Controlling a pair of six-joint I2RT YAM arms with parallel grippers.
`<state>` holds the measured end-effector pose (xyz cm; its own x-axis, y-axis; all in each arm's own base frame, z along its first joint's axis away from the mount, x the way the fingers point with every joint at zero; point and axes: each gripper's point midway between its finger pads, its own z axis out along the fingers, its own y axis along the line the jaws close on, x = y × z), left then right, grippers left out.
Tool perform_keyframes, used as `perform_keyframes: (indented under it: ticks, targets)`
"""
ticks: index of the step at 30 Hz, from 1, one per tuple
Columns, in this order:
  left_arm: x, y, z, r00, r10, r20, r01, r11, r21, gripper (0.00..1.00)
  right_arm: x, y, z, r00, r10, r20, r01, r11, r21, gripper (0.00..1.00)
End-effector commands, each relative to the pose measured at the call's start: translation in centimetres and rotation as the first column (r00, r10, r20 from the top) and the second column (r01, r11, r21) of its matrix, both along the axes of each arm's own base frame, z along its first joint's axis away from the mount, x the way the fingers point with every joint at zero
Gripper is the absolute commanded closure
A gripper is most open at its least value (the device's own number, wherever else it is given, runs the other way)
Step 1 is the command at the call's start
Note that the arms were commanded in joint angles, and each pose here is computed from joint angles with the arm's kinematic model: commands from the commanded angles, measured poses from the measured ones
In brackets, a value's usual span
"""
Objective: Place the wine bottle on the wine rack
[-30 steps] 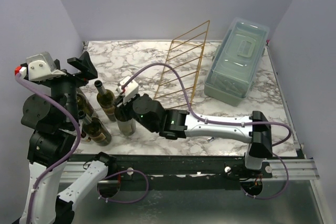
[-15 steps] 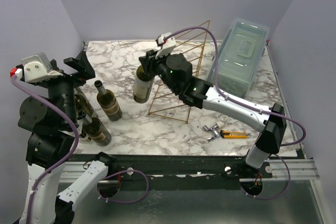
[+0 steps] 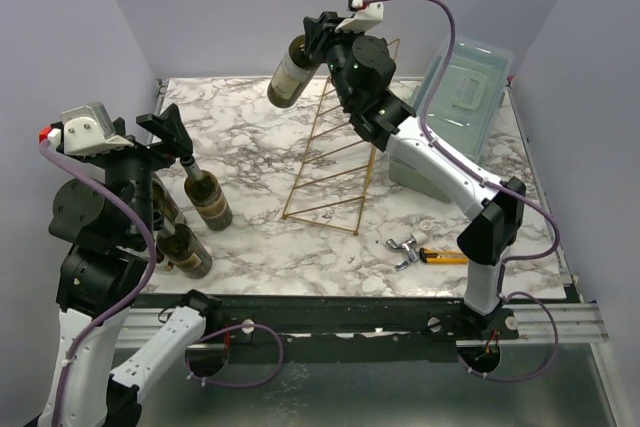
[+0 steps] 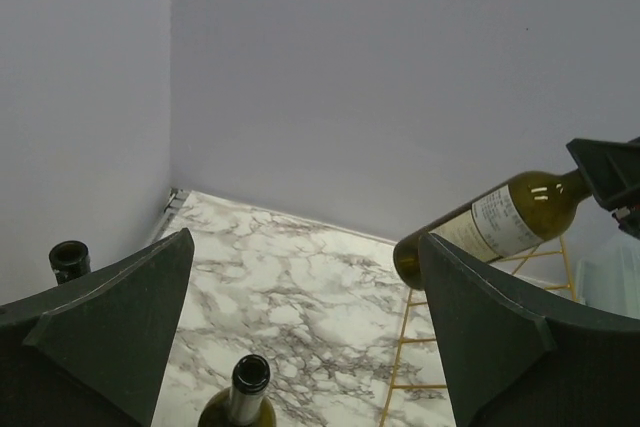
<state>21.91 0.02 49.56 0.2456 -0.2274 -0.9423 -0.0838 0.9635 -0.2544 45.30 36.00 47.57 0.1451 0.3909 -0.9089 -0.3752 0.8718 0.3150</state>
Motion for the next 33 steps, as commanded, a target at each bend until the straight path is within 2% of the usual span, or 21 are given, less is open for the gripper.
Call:
perform_keyframes:
  ticks: [1, 8, 20, 33]
  targets:
    - [0.6, -0.8, -1.7, 0.998, -0.033, -0.050, 0.034, 0.999, 0.012, 0.05, 2.2, -3.4, 6.3, 0.988, -0.078, 0.136, 0.051, 0.980, 0.191, 0.99]
    - [1.4, -0.9, -2.8, 0.996, -0.018, -0.084, 0.022, 0.999, 0.045, 0.05, 7.0, -7.3, 6.2, 0.975, -0.173, 0.140, 0.138, 0.963, 0.230, 0.99]
    - [4.1, -2.2, -3.4, 0.992, -0.024, -0.127, 0.032, 0.997, 0.063, 0.05, 15.8, -13.9, 1.9, 0.971, -0.229, 0.069, 0.199, 0.935, 0.293, 0.99]
    - [6.3, -3.1, -3.9, 0.988, -0.015, -0.155, 0.027, 0.997, 0.079, 0.05, 21.0, -18.0, -2.7, 0.961, -0.274, 0.028, 0.252, 0.918, 0.307, 0.99]
